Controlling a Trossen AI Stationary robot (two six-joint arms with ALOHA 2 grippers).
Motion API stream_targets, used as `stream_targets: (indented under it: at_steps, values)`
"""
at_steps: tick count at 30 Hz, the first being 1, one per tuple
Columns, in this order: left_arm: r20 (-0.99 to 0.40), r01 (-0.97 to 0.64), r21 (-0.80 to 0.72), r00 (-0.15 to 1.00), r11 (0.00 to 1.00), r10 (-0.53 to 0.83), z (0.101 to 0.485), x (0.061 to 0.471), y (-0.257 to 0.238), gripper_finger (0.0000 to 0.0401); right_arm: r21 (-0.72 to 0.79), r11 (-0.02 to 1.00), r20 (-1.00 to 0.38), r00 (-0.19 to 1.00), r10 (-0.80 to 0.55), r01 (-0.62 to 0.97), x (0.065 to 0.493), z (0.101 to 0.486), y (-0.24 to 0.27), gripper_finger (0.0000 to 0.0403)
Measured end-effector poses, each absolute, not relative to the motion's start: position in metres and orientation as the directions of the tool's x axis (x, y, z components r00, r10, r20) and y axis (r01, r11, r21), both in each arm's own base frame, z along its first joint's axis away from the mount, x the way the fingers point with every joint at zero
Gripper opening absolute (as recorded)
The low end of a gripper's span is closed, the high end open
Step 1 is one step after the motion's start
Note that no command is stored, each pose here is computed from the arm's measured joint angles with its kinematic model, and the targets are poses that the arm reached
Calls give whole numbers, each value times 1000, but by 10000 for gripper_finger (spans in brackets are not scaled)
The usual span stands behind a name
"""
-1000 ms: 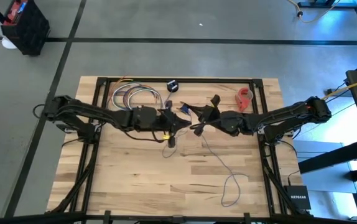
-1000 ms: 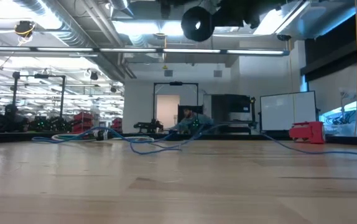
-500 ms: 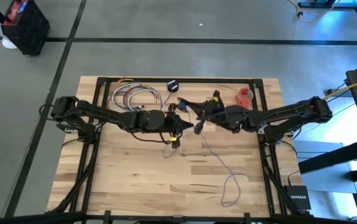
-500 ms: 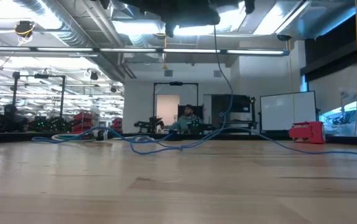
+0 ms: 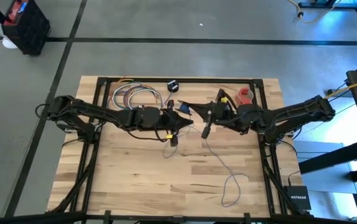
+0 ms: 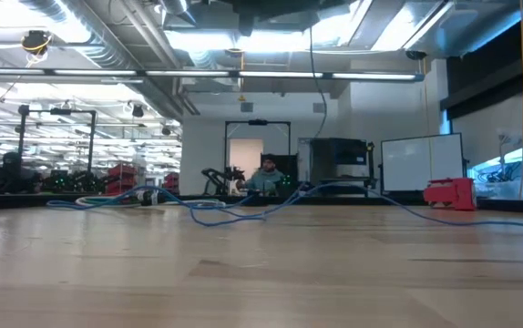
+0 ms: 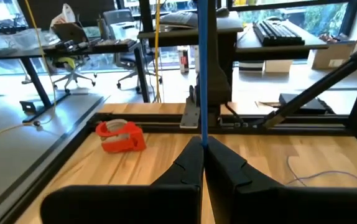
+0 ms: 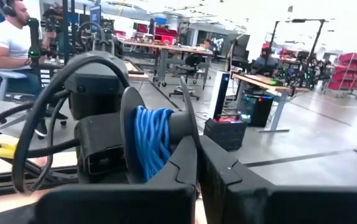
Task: Coil cords
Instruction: Coil the blue wire onto the black spool
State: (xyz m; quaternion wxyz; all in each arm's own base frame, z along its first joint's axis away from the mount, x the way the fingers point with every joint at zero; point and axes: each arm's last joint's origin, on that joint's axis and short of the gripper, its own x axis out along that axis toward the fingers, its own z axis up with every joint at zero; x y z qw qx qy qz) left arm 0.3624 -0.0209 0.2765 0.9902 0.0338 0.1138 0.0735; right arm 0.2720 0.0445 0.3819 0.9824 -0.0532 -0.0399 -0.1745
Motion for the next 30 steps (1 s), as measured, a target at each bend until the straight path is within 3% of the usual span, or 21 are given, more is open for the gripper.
stream_targets:
  at_steps: [30]
  values:
    - [-185,-138,108,970,985,156,278,364,-21,0,-120,932,72,939,-335,342,268,411,43,5]
